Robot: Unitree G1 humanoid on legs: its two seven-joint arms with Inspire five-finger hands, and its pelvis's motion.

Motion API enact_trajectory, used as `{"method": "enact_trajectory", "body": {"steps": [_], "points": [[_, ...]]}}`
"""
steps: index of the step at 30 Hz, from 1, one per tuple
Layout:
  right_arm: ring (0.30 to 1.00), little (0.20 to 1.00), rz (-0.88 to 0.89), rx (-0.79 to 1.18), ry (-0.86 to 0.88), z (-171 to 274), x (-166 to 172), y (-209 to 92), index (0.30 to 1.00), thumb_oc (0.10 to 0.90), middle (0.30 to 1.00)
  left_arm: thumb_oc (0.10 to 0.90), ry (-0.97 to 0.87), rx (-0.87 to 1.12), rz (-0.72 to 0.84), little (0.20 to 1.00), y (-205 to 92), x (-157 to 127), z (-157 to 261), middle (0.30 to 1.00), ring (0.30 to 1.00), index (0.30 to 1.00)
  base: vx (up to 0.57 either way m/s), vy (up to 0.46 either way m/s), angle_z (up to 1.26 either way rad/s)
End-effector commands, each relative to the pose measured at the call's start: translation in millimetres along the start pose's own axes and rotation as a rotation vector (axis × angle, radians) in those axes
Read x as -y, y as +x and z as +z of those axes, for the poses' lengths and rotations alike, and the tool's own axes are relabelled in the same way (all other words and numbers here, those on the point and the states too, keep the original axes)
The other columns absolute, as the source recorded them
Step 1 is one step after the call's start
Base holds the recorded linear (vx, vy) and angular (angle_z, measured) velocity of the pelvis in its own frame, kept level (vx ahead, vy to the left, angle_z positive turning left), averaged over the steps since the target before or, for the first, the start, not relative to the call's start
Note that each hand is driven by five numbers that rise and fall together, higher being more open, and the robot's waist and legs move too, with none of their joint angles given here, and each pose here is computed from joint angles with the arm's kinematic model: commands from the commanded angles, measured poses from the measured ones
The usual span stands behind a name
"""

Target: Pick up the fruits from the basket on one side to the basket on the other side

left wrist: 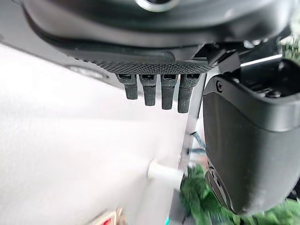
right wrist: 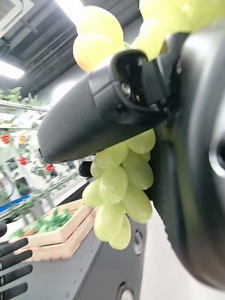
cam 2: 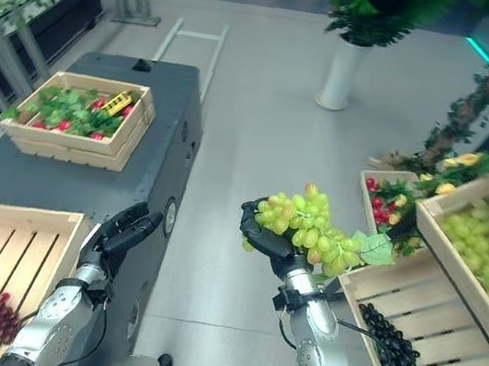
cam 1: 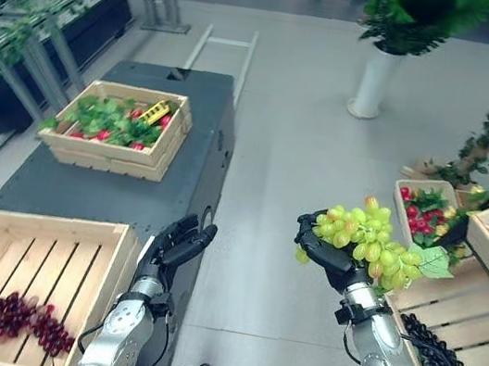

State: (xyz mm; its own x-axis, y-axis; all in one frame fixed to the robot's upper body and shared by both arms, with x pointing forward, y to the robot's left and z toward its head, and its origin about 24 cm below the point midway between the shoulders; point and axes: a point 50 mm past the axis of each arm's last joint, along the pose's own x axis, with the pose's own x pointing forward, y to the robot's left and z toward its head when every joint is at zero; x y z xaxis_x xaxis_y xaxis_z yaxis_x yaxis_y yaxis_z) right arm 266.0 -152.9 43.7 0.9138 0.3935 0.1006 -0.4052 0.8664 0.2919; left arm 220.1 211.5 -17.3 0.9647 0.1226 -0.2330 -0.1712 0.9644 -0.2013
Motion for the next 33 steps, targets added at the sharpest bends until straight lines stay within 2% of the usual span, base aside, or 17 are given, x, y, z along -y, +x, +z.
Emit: {"method": "enact_trajectory", "body": {"steps": [1,6,15,18,20,23,27,30,33], "points": [[0.3,0.3,0.205,0.237,0.015,53,-32,25,0.3,0.4,0.3,0.8,0.024,0.325,-0.05,0.9,24,8,69,0.9,0.9,0.9,0.0,0.171,-1.04],[0.3,0.3,0.263,0.237,0.063,51,-39,26,0.3,0.4,0.3,0.8,0.051,0.383,-0.056,0.9,37,23,83,0.9,0.9,0.9,0.01,0.136,-0.52],[0.3,0.3,0.231,0.273,0.107,54,-41,12,0.3,0.4,0.3,0.8,0.069,0.313,-0.141,0.9,36,38,73,0.9,0.9,0.9,0.05,0.128,-0.2],[0.3,0.3,0.279,0.28,0.097,60,-42,10,0.3,0.4,0.3,0.8,0.087,0.297,-0.11,0.9,32,31,69,0.9,0.9,0.9,0.01,0.063,-0.36],[0.3,0.3,0.353,0.303,0.088,69,-45,12,0.3,0.4,0.3,0.8,0.095,0.306,-0.02,0.9,27,10,69,0.9,0.9,0.9,-0.04,0.001,-0.96],[0.3,0.3,0.36,0.359,0.023,83,-45,12,0.3,0.4,0.3,0.8,0.091,0.311,-0.003,0.9,28,-1,74,0.9,0.9,0.9,-0.05,-0.109,-1.29],[0.3,0.3,0.297,0.33,-0.01,85,-36,14,0.3,0.4,0.3,0.8,0.029,0.258,0.009,0.9,28,-5,63,0.9,0.9,0.9,0.04,-0.104,-0.47],[0.3,0.3,0.305,0.347,-0.039,91,-29,6,0.3,0.4,0.3,0.8,0.049,0.275,-0.013,0.9,23,1,62,0.9,0.9,0.9,0.04,-0.081,-0.07],[0.3,0.3,0.283,0.365,-0.015,100,-19,3,0.3,0.4,0.3,0.8,0.025,0.266,-0.013,0.9,23,0,59,0.9,0.9,0.9,0.04,-0.102,-0.09]]}}
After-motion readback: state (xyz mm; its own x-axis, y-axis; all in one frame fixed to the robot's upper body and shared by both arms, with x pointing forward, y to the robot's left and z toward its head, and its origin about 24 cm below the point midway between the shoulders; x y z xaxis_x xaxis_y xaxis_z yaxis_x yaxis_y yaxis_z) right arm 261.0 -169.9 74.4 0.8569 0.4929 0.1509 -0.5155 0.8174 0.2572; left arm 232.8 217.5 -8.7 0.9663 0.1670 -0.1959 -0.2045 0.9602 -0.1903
